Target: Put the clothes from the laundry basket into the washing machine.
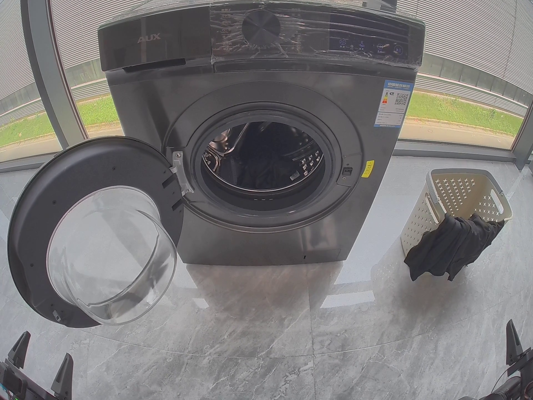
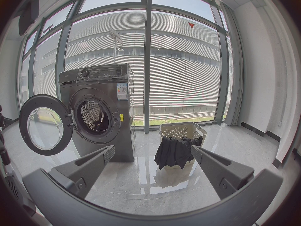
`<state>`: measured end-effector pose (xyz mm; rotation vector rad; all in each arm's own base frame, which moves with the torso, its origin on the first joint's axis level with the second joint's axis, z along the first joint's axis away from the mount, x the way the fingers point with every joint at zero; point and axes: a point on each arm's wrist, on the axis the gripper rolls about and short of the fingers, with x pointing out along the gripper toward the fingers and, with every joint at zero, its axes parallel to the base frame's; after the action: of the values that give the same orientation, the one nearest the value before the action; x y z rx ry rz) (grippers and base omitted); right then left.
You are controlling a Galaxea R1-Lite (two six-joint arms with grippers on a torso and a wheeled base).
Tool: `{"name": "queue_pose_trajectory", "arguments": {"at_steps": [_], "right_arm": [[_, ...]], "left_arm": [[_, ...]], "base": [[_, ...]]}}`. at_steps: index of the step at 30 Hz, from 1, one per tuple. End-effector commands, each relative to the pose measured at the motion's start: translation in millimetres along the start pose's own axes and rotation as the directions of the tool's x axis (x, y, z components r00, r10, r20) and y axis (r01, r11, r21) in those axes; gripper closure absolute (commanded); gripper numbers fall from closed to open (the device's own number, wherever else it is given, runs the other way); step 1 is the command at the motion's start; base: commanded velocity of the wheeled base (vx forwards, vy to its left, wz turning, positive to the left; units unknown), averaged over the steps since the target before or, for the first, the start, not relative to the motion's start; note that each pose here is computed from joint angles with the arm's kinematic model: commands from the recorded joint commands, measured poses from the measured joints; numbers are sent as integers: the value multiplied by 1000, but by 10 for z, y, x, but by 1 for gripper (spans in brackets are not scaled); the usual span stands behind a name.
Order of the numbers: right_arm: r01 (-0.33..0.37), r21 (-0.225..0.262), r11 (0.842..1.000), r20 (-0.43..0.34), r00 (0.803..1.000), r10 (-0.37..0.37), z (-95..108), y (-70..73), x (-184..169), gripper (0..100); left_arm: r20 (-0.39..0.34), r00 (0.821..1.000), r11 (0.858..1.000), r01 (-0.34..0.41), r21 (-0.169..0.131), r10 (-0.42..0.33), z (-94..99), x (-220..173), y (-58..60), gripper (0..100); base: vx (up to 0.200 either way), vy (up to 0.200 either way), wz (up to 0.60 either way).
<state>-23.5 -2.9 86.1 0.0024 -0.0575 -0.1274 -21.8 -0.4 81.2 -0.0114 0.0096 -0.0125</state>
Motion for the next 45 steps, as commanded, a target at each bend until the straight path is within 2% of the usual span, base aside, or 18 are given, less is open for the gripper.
{"name": "queue_pose_trajectory", "arguments": {"at_steps": [1,4,7,11,12,15,19,28,33,45], "right_arm": [[-2,1,1000,-4,1000,2,-51,0,1,0],[3,-1,1000,-4,1000,-3,-51,-1,1,0],[6,-5,1000,-4,1000,-6,-51,-2,1,0],[11,-14,1000,-1,1000,-11,-48,-2,0,0],[9,-16,1000,1,1000,-9,-44,-1,-1,0],[-8,-3,1000,-10,1000,8,-49,1,-2,0],[-6,7,1000,-13,1000,6,-52,0,-2,0],[-8,19,1000,-5,1000,8,-53,1,1,0],[-6,111,994,-5,1000,6,-53,0,1,0],[-6,103,995,-5,1000,6,-53,0,1,0]], "left_arm": [[19,1000,1000,5,-4,-5,-35,-15,0,0],[17,1000,1000,14,-7,-14,-36,-15,-2,0],[1,999,999,-36,5,36,-46,-19,9,0],[9,999,999,-42,13,42,-54,-12,10,0],[5,999,999,-40,3,40,-54,-13,10,0],[5,1000,1000,-2,16,2,-60,-10,2,0],[2,1000,1000,3,25,-3,-63,-10,1,0],[-1,1000,1000,4,22,-4,-66,-10,1,0],[-1,1000,1000,4,22,-4,-66,-10,1,0],[-1,1000,1000,7,19,-7,-66,-10,1,0]], "base": [[0,-200,0],[0,-200,0],[0,-200,0],[0,-200,0],[0,-200,0],[0,-200,0],[0,-200,0],[0,-200,0],[0,-200,0],[0,-200,0]]}}
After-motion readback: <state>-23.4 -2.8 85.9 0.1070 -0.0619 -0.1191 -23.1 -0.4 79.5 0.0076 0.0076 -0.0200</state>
